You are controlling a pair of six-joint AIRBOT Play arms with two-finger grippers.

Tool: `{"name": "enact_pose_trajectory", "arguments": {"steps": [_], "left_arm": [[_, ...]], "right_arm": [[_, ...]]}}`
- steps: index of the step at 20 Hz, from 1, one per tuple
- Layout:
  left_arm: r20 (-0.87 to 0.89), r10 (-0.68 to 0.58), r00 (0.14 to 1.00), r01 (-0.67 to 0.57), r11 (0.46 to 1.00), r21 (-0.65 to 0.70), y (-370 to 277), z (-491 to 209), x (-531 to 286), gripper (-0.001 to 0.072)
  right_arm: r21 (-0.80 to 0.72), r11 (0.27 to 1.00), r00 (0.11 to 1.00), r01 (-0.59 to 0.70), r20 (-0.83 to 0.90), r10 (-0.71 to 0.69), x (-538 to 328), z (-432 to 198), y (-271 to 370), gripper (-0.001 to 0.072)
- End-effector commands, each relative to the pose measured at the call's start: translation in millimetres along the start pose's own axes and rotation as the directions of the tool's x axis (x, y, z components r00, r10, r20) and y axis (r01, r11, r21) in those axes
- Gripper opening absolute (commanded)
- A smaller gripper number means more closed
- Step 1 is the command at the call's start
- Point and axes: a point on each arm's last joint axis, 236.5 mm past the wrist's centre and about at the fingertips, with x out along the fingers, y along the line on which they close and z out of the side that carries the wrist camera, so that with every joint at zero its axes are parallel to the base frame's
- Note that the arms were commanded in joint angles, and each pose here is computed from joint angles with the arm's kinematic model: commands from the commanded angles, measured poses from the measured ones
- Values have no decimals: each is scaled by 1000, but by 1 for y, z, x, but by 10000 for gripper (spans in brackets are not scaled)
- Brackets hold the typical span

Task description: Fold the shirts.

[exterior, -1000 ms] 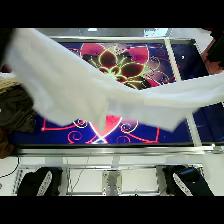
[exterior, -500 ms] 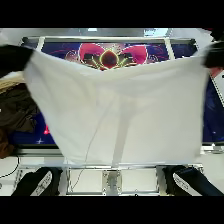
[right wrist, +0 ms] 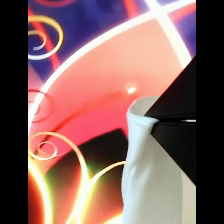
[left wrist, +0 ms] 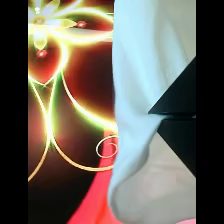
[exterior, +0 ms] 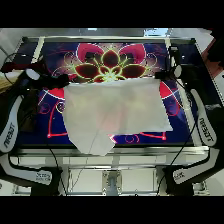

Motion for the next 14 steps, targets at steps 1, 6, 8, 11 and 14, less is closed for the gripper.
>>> {"name": "enact_pose_trajectory", "arguments": {"steps": [1, 6, 8, 11, 14], "left_arm": [[127, -14, 992, 28, 993, -115, 9, 27, 31, 272], [321, -107, 941, 86, 993, 81, -39, 130, -75, 512], [336, -99, 937, 9, 966, 260, -49, 137, -151, 479], [318, 118, 941, -240, 894, 379, -14, 104, -244, 408], [260, 242, 935, -315, 904, 290, 30, 29, -282, 408]], "right_arm": [[134, 988, 973, -83, 227, 51, 36, 40, 10, 221], [178, 983, 968, -42, 252, -4, -12, 78, -35, 535], [124, 986, 988, 112, 92, -124, -48, 51, -89, 535], [100, 930, 924, 353, -195, -329, -124, -20, -184, 535], [205, 925, 925, 320, -281, -257, -172, -73, -211, 534]]}}
